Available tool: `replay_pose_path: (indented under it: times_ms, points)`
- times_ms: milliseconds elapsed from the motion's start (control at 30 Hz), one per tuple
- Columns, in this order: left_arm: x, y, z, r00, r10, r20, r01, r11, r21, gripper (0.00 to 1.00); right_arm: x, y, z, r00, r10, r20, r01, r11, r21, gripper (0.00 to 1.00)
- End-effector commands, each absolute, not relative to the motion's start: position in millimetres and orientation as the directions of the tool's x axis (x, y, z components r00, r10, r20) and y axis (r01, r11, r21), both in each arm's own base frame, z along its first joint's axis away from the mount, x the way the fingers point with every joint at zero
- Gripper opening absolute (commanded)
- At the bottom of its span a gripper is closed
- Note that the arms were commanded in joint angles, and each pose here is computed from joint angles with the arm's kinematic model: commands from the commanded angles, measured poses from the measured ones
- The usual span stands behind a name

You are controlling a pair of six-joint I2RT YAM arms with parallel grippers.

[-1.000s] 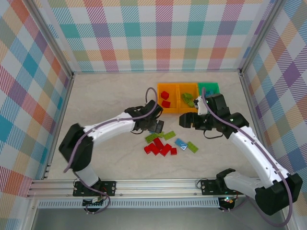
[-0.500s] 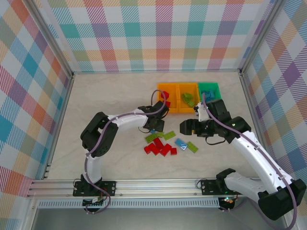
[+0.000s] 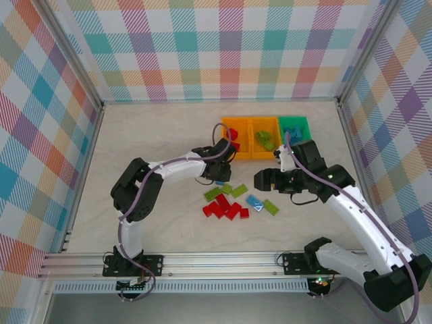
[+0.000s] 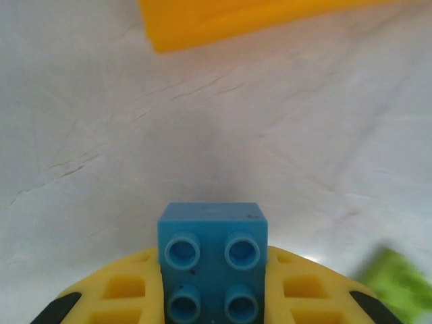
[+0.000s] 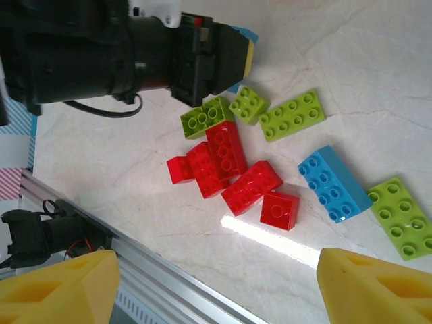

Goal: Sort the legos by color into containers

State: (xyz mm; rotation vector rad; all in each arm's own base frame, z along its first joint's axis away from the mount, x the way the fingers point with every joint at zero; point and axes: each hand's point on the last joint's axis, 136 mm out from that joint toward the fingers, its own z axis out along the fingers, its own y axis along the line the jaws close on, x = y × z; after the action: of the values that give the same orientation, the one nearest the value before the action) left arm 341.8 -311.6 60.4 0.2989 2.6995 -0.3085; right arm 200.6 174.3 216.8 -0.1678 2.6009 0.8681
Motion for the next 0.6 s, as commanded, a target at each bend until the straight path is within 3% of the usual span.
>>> replay_pose_path:
  times_ms: [0,200,567]
  points:
    - [348,-368,161,-0.79,0.13,-0.599,0.394,0.856,-0.334,0.18,196,155,229,-0.889,0.052,-0.455,-0.206,0.843,0.498,0.78]
    - [371,-458,214,-0.64,0.16,-0.751,0.57,0.755,-0.325,0.18,196,109,235,-0.793,0.171,-0.585,-0.094,0.915,0.394,0.79]
    - [455,-571,216,-0.438,0.046,-0.898,0.721,0.614,-0.32,0.2,175,77,234,-0.721,0.28,-0.634,0.006,0.917,0.399,0.79]
